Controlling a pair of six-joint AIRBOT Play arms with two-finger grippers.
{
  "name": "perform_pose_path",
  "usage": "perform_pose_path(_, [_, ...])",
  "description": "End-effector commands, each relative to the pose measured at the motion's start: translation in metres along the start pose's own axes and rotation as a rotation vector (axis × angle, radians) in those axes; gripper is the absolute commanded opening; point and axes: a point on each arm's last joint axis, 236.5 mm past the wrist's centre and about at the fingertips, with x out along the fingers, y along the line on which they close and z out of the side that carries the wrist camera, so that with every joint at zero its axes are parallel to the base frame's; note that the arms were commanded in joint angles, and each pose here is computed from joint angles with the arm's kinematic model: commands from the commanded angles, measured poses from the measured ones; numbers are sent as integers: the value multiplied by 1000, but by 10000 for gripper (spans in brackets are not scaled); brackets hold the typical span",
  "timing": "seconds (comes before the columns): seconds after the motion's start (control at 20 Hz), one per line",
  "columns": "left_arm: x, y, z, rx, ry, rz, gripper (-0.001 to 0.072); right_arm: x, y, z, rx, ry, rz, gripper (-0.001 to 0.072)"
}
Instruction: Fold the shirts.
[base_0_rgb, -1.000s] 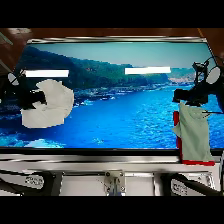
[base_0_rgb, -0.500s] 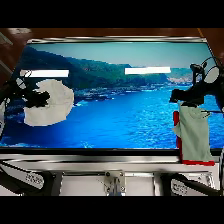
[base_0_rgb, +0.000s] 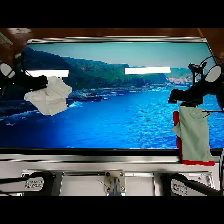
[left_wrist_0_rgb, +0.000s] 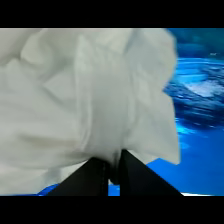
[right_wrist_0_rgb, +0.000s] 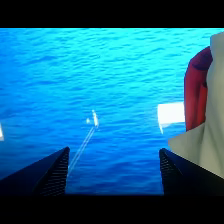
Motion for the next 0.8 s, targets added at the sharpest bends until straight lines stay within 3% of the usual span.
perform_pose_path(0.0, [-105,-100,-3,226,-144,-158,37,-25,7,-13,-51,27,13,687])
perform_pose_path(0.15, [-166,-190,-31,305,-215,-329,37,-70,13,-16,-84,-73,7,688])
perform_pose_path(0.3, [-176,-280,-81,376,-177,-502,37,-107,18,-32,-99,-145,-1,688])
perform_pose_path(0.45, [-155,-364,-136,386,-133,-645,37,-130,5,-50,-101,-164,-71,688])
perform_pose_path(0.65, [-81,-431,-217,390,36,-687,41,-138,-23,-74,-76,-90,-193,688])
perform_pose_path(0.7, [-63,-438,-232,362,95,-691,245,-139,-26,-73,-73,-94,-207,687])
perform_pose_path(0.75, [-52,-441,-237,326,139,-693,600,-139,-28,-71,-74,-103,-212,687])
